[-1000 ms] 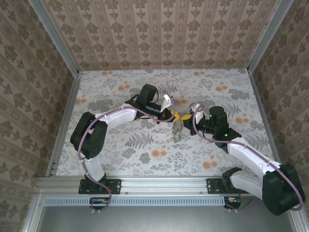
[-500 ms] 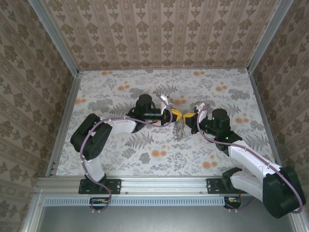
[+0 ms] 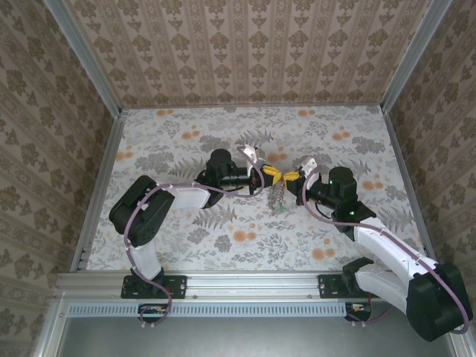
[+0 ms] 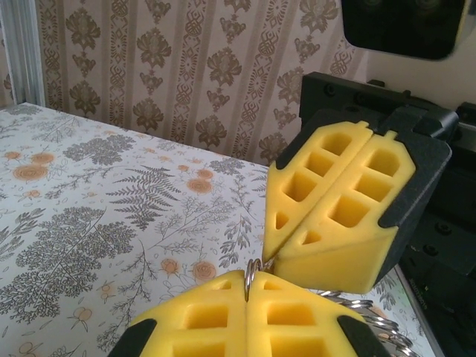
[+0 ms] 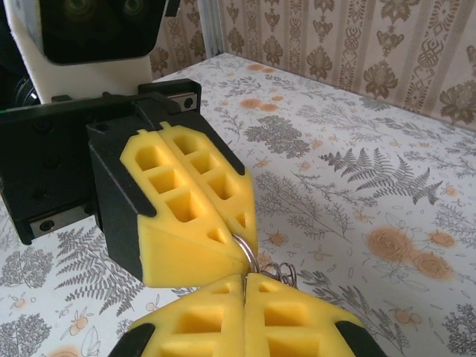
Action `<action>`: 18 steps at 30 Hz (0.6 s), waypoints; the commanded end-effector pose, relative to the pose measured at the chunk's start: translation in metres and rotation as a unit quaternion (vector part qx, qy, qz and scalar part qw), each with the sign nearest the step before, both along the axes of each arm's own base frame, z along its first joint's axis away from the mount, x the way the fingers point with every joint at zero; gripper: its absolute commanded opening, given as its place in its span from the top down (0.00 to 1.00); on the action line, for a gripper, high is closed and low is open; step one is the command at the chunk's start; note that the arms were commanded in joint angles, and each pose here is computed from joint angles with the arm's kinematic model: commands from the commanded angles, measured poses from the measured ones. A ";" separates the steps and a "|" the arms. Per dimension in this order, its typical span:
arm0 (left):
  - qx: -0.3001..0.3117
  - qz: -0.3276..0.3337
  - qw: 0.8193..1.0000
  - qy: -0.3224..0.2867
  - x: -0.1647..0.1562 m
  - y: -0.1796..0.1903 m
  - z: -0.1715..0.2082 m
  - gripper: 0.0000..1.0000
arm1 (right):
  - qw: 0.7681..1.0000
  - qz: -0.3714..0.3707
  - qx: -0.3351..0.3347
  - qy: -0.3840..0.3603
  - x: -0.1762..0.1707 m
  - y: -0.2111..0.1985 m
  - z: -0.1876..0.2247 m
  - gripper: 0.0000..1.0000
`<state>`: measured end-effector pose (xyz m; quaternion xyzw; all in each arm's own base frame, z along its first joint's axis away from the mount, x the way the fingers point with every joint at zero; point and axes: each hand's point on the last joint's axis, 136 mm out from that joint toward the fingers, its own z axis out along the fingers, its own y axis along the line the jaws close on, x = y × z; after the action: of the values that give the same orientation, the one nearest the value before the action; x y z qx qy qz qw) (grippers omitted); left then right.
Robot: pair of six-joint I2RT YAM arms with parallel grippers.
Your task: Put the keys on the keyring
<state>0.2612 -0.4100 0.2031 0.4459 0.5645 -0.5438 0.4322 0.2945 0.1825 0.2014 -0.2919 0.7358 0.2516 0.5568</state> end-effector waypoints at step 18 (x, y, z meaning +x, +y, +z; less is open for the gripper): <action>-0.009 0.054 0.999 -0.001 0.021 0.004 -0.003 0.75 | 0.989 0.041 -0.091 -0.107 -0.017 0.005 -0.001 1.00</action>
<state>0.2719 -0.4163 0.1918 0.4032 0.5782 -0.5569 0.4393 0.2882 0.1811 0.1986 -0.3707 0.6964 0.1651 0.5919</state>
